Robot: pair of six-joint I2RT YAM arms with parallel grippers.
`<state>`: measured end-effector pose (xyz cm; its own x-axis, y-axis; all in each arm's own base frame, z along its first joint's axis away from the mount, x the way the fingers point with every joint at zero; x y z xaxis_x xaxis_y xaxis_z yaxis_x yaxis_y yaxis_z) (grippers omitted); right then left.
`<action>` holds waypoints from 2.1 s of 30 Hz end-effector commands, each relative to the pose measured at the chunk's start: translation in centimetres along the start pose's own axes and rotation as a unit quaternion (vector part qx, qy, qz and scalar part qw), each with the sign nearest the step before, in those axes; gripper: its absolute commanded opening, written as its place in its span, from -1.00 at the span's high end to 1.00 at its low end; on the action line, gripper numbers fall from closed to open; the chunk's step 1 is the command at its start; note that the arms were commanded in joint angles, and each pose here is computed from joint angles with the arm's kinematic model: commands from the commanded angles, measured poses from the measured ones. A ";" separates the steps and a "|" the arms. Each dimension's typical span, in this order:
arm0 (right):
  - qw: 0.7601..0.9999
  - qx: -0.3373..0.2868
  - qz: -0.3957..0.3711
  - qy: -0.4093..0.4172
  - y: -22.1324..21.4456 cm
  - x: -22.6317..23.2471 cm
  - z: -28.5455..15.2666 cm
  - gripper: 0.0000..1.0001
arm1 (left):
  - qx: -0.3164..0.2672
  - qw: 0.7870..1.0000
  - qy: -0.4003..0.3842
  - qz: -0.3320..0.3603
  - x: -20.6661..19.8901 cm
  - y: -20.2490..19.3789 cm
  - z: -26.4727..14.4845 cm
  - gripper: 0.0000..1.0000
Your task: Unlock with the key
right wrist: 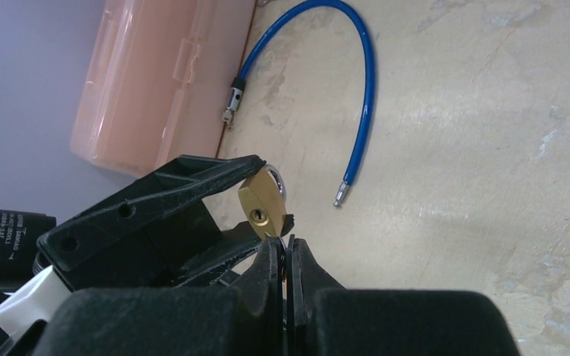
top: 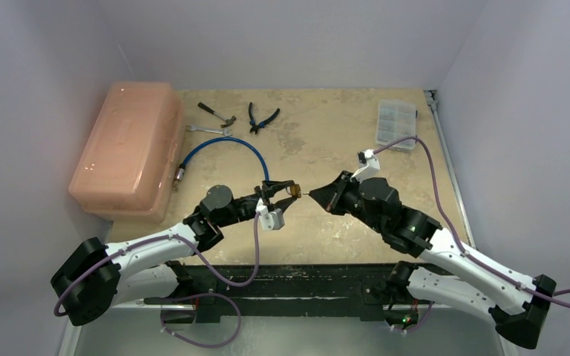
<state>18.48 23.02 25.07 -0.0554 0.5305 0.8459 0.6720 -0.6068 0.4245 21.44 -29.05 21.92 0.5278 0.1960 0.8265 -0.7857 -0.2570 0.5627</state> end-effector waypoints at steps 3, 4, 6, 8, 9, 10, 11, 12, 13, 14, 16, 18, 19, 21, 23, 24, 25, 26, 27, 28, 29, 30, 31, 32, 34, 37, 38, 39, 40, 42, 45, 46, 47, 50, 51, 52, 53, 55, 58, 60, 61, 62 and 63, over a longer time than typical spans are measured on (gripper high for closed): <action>0.999 -0.039 0.010 -0.009 1.1 2.2 -0.4 1.00 | -0.008 0.999 0.023 0.026 1.9 0.7 0.3 1.00; 0.999 -0.039 0.010 -0.009 1.0 2.2 -0.4 1.00 | -0.006 0.999 0.022 0.025 1.8 0.6 0.3 1.00; 0.999 -0.040 0.011 -0.009 0.9 2.3 -0.2 1.00 | -0.006 0.999 0.021 0.026 1.8 0.6 0.3 1.00; 0.999 -0.042 0.011 -0.011 0.9 2.3 -0.1 1.00 | -0.007 0.999 0.021 0.025 1.8 0.6 0.4 1.00; 0.999 -0.042 0.010 -0.012 0.9 2.3 0.0 1.00 | -0.007 0.999 0.020 0.025 1.8 0.7 0.4 1.00; 0.999 -0.044 0.010 -0.014 0.9 2.3 0.0 1.00 | -0.007 0.999 0.020 0.025 1.8 0.6 0.3 1.00; 0.999 -0.045 0.008 -0.016 0.9 2.3 0.1 1.00 | -0.007 0.999 0.021 0.025 1.8 0.7 0.3 1.00; 0.999 -0.046 0.008 -0.017 1.0 2.3 0.1 1.00 | -0.006 0.999 0.021 0.024 1.8 0.7 0.3 1.00; 0.999 -0.048 0.007 -0.017 1.0 2.3 0.2 1.00 | -0.007 0.999 0.021 0.025 1.8 0.7 0.3 1.00; 0.999 -0.049 0.005 -0.017 1.0 2.3 0.2 1.00 | -0.007 0.999 0.020 0.025 1.8 0.7 0.3 1.00; 0.999 -0.051 0.004 -0.018 1.1 2.3 0.3 1.00 | -0.008 0.999 0.018 0.025 1.8 0.8 0.3 1.00; 0.998 -0.053 0.003 -0.018 1.1 2.3 0.4 1.00 | -0.008 1.000 0.017 0.024 1.7 0.8 0.3 1.00; 0.998 -0.054 0.002 -0.019 1.1 2.3 0.4 1.00 | -0.009 1.000 0.016 0.023 1.7 0.8 0.3 1.00; 0.998 -0.055 0.001 -0.021 1.1 2.2 0.6 1.00 | -0.010 1.000 0.015 0.023 1.6 0.8 0.2 1.00; 0.998 -0.055 0.001 -0.019 1.1 2.3 0.7 1.00 | -0.011 1.000 0.013 0.022 1.6 0.9 0.3 1.00; 0.998 -0.054 0.000 -0.018 1.1 2.4 0.8 1.00 | -0.011 1.000 0.013 0.021 1.5 0.9 0.3 1.00; 0.998 -0.053 0.000 -0.017 1.0 2.4 0.8 1.00 | -0.012 1.000 0.013 0.022 1.5 0.9 0.3 1.00; 0.998 -0.053 0.000 -0.017 1.0 2.4 0.9 1.00 | -0.011 1.000 0.012 0.022 1.5 0.8 0.3 1.00; 0.998 -0.053 0.000 -0.017 1.0 2.5 0.9 1.00 | -0.011 1.000 0.012 0.021 1.5 0.8 0.3 1.00; 0.998 -0.053 -0.001 -0.016 1.0 2.5 0.9 1.00 | -0.011 1.000 0.012 0.022 1.5 0.8 0.3 1.00; 0.998 -0.052 -0.001 -0.016 1.0 2.5 0.9 1.00 | -0.011 1.000 0.012 0.022 1.5 0.8 0.3 1.00; 0.998 -0.053 -0.001 -0.016 1.0 2.5 1.0 1.00 | -0.011 1.000 0.012 0.022 1.5 0.8 0.3 1.00; 0.998 -0.054 -0.002 -0.017 1.0 2.5 1.0 1.00 | -0.011 1.000 0.011 0.021 1.4 0.8 0.3 1.00; 0.998 -0.054 -0.002 -0.018 1.0 2.5 1.0 1.00 | -0.011 1.000 0.010 0.021 1.4 0.8 0.3 1.00; 0.998 -0.056 -0.002 -0.018 1.1 2.4 1.1 1.00 | -0.012 1.000 0.009 0.020 1.4 0.8 0.4 1.00; 0.998 -0.055 -0.002 -0.016 1.0 2.5 1.2 1.00 | -0.011 1.000 0.009 0.020 1.3 0.8 0.4 1.00; 0.998 -0.054 -0.002 -0.016 1.0 2.5 1.2 1.00 | -0.011 1.000 0.009 0.021 1.4 0.8 0.4 1.00; 0.998 -0.054 -0.002 -0.017 1.0 2.5 1.3 1.00 | -0.012 1.000 0.009 0.020 1.4 0.8 0.4 1.00; 0.998 -0.054 -0.002 -0.016 1.0 2.5 1.3 1.00 | -0.012 1.000 0.009 0.020 1.4 0.8 0.4 1.00; 0.998 -0.053 -0.003 -0.017 0.9 2.5 1.4 1.00 | -0.012 1.000 0.008 0.020 1.3 0.8 0.4 1.00; 0.998 -0.053 -0.003 -0.016 0.9 2.5 1.5 1.00 | -0.013 1.000 0.008 0.019 1.4 0.9 0.4 1.00; 0.998 -0.052 -0.003 -0.017 0.8 2.5 1.5 1.00 | -0.014 1.000 0.008 0.019 1.4 0.9 0.4 1.00; 0.998 -0.052 -0.003 -0.017 0.8 2.5 1.6 1.00 | -0.013 1.000 0.007 0.019 1.3 0.9 0.4 1.00; 0.998 -0.053 -0.003 -0.016 0.8 2.6 1.6 1.00 | -0.012 1.000 0.007 0.018 1.3 0.8 0.3 1.00; 0.998 -0.053 -0.002 -0.016 0.8 2.6 1.6 1.00 | -0.012 1.000 0.006 0.018 1.2 0.8 0.4 1.00; 0.998 -0.053 -0.003 -0.016 0.8 2.6 1.6 1.00 | -0.013 1.000 0.007 0.018 1.3 0.9 0.4 1.00; 0.998 -0.054 -0.003 -0.017 0.9 2.5 1.6 1.00 | -0.012 1.000 0.006 0.018 1.3 0.8 0.4 1.00; 0.998 -0.056 -0.003 -0.019 0.9 2.4 1.6 1.00 | -0.013 1.000 0.007 0.017 1.3 0.9 0.4 1.00; 0.998 -0.057 -0.004 -0.023 0.9 2.3 1.7 1.00 | -0.013 1.000 0.006 0.017 1.3 0.9 0.3 1.00; 0.998 -0.056 -0.005 -0.024 0.8 2.2 1.7 1.00 | -0.013 1.000 0.006 0.017 1.3 0.9 0.3 1.00; 0.998 -0.056 -0.005 -0.025 0.8 2.2 1.8 1.00 | -0.013 1.000 0.006 0.017 1.3 0.9 0.3 1.00; 0.998 -0.056 -0.005 -0.024 0.8 2.2 1.8 1.00 | -0.014 1.000 0.006 0.017 1.3 0.9 0.4 1.00; 0.998 -0.056 -0.005 -0.025 0.8 2.2 1.8 1.00 | -0.013 1.000 0.006 0.017 1.3 0.9 0.3 1.00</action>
<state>19.49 24.46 24.15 0.0030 0.6032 0.7976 0.6286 -0.6215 0.4676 21.44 -28.84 20.52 0.5489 0.1564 0.8211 -0.7689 -0.2910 0.5694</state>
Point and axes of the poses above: each gripper's point midway between its finger pads, its own z axis out along the fingers, its own x axis along the line the jaws close on, y = z × x, the point moved 2 cm from there along -z, back along the fingers, and after that the axes turned 15 degrees about z, right-handed, at the moved point
